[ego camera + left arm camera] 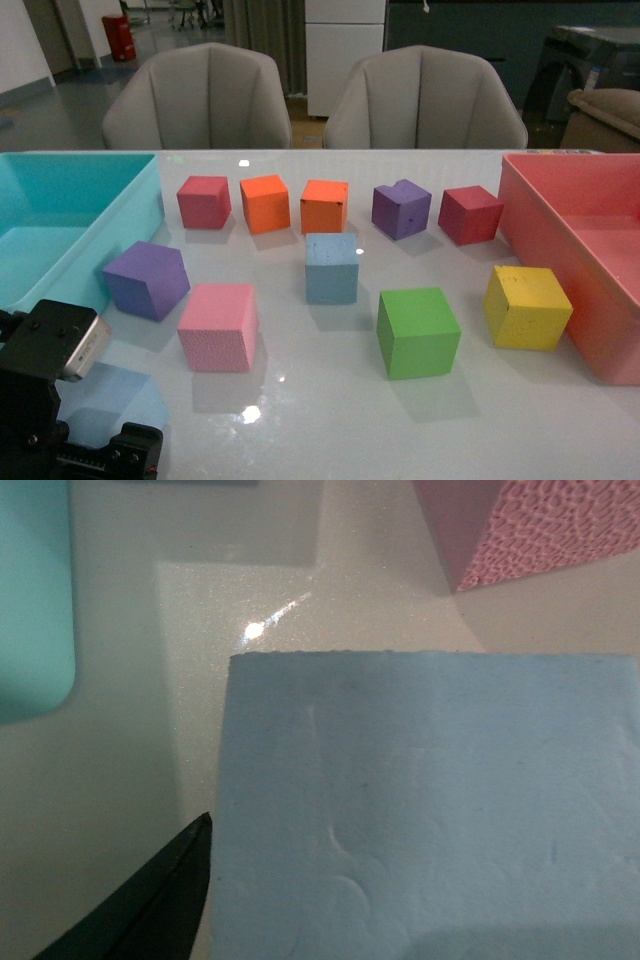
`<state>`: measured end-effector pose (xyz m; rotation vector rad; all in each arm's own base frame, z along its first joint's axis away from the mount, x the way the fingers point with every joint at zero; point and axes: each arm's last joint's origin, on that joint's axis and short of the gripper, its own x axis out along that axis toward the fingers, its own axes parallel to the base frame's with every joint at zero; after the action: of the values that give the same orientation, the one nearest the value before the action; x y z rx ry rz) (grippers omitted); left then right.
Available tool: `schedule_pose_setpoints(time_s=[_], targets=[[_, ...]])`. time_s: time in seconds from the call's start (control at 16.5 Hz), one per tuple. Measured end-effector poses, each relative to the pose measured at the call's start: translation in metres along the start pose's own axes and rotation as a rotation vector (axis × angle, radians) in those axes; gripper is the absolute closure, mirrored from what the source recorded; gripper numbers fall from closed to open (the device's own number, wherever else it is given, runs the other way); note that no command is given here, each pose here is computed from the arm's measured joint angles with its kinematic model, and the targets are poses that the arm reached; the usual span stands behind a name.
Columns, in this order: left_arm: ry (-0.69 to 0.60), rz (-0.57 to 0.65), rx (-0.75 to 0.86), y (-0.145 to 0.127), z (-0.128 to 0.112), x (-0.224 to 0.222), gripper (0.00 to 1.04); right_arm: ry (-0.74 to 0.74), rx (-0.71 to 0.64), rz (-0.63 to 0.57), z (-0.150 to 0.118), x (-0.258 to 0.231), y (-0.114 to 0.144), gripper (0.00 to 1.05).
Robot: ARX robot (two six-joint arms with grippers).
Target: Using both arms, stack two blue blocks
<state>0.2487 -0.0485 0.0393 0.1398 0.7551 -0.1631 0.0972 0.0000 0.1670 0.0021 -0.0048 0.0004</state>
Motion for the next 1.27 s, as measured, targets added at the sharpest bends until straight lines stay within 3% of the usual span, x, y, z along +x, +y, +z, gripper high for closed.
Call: schedule_pose_setpoints(time_s=[0.18, 0.3, 0.48, 0.73, 0.91, 1.09, 1.27], targets=[[-0.028, -0.023, 0.033, -0.011, 0.012, -0.018, 0.41, 0.000, 0.000, 0.000, 0.000, 0.000, 0.000, 0.06], [-0.076, -0.050, 0.058, -0.028, 0.035, -0.039, 0.54, 0.000, 0.000, 0.000, 0.000, 0.000, 0.000, 0.06], [-0.202, -0.133, 0.108, -0.069, 0.089, -0.058, 0.58, 0.000, 0.000, 0.000, 0.000, 0.000, 0.000, 0.06], [-0.213, -0.255, 0.228, -0.137, 0.144, -0.046, 0.59, 0.000, 0.000, 0.000, 0.000, 0.000, 0.000, 0.06], [-0.213, -0.349, 0.311, -0.172, 0.186, -0.026, 0.60, 0.000, 0.000, 0.000, 0.000, 0.000, 0.000, 0.06], [-0.166, -0.341, 0.319, -0.185, 0.214, 0.013, 0.61, 0.000, 0.000, 0.000, 0.000, 0.000, 0.000, 0.06], [-0.097, -0.276, 0.224, -0.174, 0.226, 0.057, 0.61, 0.000, 0.000, 0.000, 0.000, 0.000, 0.000, 0.06]])
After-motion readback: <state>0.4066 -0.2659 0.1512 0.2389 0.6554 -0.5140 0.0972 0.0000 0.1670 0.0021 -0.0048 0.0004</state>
